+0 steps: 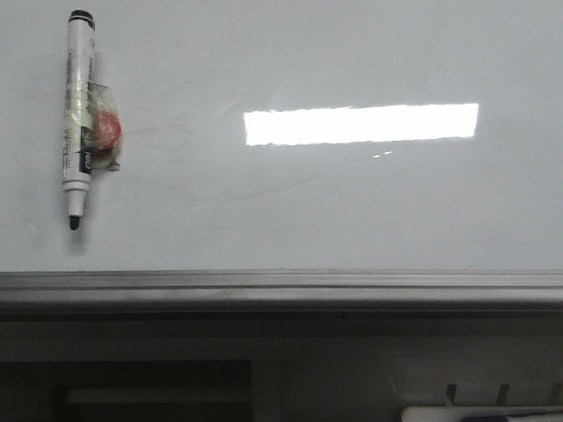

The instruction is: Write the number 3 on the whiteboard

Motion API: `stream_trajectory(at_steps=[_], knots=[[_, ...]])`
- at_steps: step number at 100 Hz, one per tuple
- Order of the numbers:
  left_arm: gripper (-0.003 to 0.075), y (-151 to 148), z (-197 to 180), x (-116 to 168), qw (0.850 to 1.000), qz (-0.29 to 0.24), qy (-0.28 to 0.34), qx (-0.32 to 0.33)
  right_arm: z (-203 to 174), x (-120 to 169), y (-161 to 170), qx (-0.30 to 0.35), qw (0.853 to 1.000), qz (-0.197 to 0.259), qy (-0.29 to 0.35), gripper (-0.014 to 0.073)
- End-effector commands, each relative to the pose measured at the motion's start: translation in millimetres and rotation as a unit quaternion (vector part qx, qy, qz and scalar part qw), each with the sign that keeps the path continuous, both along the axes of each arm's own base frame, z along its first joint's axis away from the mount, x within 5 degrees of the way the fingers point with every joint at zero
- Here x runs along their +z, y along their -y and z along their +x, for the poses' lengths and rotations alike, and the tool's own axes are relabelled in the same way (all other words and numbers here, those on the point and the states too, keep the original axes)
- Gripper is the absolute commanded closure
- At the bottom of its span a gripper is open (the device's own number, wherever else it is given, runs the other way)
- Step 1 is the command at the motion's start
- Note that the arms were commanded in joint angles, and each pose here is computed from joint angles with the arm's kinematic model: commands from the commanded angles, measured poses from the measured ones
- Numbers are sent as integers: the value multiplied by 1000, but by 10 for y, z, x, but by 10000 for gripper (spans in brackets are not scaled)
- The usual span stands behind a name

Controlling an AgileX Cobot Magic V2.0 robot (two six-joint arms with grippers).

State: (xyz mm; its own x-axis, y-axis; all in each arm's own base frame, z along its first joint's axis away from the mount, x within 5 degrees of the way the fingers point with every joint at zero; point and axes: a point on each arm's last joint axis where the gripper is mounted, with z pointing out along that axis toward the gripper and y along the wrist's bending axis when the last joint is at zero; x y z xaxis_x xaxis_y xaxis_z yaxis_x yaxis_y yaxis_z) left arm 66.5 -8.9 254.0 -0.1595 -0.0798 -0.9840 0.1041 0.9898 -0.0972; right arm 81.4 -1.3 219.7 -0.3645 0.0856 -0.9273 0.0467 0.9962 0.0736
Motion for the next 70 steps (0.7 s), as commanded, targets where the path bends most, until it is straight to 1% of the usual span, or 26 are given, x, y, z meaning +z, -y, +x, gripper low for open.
stream_trajectory(at_steps=[1,6,9,13,15,16,18,22,23,25,28,33,44,54,58,65,70], knots=[[739,-10,20,185,999,-15,49,8,47,174,11,-6,999,0,39,644],[728,-7,19,186,999,-25,48,7,45,169,10,-5,999,1,37,644],[708,-2,19,184,998,-33,46,5,44,166,10,-5,999,1,35,644],[658,1,19,185,998,-42,46,4,44,166,8,-4,999,1,35,644],[613,3,18,184,998,-47,44,4,44,166,6,-3,999,1,35,644],[613,3,18,184,998,-48,44,4,44,166,6,-3,999,1,35,644],[563,4,18,184,998,-50,44,4,44,166,6,-3,999,1,35,644],[493,2,19,197,997,-53,51,5,45,167,7,-3,999,1,35,644],[493,0,19,203,997,-53,54,5,45,167,7,-3,999,1,35,644],[456,-2,20,212,997,-54,59,6,44,165,4,-2,999,1,34,644],[421,-6,20,229,996,-55,68,8,43,161,0,1,999,1,32,644],[402,-12,21,253,995,-56,82,11,40,153,-5,3,1000,2,27,644],[405,-23,20,300,992,-56,108,15,41,155,-5,3,1000,1,29,644],[405,-20,23,295,993,-38,107,13,44,165,-3,2,999,1,34,644],[405,-12,34,283,995,-23,101,8,45,169,-6,1,999,8,37,644],[404,7,55,265,996,-1,92,-5,47,174,-17,-1,999,35,40,644],[397,28,74,256,996,1,86,-18,47,176,-21,-2,998,44,40,644]])
